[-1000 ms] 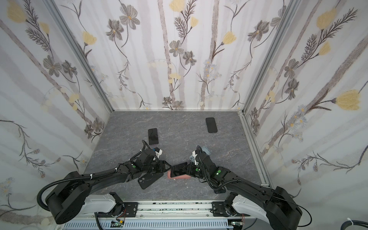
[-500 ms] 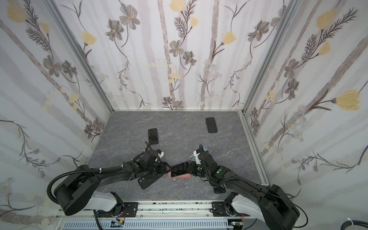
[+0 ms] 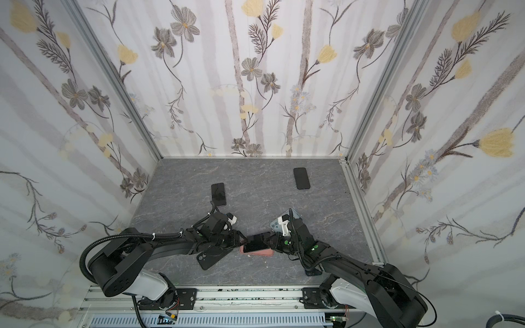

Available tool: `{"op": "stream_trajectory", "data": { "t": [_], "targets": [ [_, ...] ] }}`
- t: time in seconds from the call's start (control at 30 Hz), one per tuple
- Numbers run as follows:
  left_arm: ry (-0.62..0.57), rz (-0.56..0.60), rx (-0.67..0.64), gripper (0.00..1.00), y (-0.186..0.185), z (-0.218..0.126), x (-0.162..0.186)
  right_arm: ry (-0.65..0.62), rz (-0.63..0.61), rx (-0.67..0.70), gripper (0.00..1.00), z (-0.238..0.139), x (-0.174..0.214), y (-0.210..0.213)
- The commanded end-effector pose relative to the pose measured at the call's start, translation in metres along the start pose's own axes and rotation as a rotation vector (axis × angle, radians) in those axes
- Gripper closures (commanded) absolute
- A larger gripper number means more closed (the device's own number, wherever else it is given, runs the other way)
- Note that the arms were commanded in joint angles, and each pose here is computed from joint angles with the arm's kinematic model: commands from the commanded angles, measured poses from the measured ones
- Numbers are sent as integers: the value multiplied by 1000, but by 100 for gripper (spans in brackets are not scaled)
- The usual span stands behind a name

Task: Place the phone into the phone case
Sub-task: 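Lower the phone with both grippers onto the pink case nearer the robot, then press the phone down into the pink case with both grippers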

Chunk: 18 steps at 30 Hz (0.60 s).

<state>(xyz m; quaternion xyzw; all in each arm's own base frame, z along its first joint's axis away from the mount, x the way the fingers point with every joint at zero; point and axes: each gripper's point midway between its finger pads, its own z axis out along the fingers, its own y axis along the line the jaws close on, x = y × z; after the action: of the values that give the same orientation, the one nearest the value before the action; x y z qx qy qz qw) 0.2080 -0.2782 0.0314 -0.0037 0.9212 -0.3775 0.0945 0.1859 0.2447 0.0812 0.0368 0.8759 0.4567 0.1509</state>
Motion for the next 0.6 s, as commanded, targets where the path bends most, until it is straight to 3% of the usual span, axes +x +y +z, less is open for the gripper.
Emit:
{"op": "stream_trajectory", "data": {
  "t": [0.0,0.57],
  "targets": [
    [12,7,27,48,-5,1,2,4,-4,14,100,1,5,-14],
    [5,-51,75,48,-8,-2,17,-25,146,25,100,0,16,-46]
  ]
}}
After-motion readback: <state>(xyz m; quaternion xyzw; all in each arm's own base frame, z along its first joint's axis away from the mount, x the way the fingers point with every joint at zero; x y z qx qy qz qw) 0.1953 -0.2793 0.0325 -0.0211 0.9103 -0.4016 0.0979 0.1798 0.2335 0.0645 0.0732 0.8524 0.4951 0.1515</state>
